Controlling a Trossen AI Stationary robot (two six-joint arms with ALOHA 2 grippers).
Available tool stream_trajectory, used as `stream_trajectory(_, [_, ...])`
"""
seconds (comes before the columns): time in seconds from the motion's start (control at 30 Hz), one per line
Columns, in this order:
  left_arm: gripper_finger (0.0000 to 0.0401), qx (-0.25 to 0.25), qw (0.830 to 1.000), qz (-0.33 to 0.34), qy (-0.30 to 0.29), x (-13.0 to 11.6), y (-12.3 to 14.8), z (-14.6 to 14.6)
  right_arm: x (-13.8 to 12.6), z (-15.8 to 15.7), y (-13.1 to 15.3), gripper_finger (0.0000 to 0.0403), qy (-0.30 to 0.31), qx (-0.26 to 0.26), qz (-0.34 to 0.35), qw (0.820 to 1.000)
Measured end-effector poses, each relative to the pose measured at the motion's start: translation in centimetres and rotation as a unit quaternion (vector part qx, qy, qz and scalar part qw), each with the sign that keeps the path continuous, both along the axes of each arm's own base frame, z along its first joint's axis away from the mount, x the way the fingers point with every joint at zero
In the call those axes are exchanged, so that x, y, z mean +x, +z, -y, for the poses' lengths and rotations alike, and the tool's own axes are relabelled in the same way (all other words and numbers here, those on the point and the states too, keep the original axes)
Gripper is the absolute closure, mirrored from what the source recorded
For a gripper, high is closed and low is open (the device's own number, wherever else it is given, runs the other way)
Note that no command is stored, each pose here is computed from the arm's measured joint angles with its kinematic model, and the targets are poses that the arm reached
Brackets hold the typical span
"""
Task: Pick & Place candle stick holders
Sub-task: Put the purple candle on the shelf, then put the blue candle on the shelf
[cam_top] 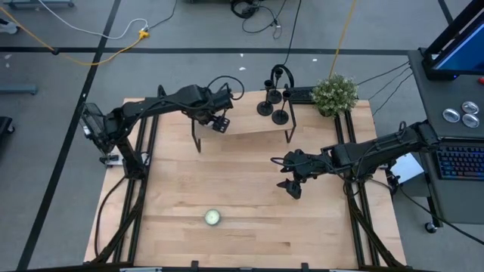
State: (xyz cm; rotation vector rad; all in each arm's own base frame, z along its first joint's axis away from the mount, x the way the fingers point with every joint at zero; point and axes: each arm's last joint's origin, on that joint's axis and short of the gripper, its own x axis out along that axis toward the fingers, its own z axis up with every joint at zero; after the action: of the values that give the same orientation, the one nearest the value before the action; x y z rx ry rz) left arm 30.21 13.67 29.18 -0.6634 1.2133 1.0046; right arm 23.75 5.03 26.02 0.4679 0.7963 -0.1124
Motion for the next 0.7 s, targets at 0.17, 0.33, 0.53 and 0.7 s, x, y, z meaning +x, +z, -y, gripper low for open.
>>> stream_trajectory(0.17, [0.0046,0.0,1.0,0.0,-0.001,0.0,0.0,0.0,0.0,0.0,0.0,0.011,0.0,0.0,0.0,1.0])
stream_trajectory(0.33, [0.0033,0.001,1.0,-0.001,-0.003,0.0,0.0,0.0,0.0,0.0,0.0,0.011,0.0,0.0,0.0,1.0])
stream_trajectory(0.53, [0.0034,0.008,1.0,0.013,-0.003,-0.9,1.1,-0.3,0.0,0.0,0.0,0.011,0.001,0.001,0.0,1.0])
stream_trajectory(0.7, [0.0036,0.02,0.999,0.039,0.004,-1.9,2.6,-0.3,0.0,0.0,0.0,0.011,0.001,0.001,0.0,1.0])
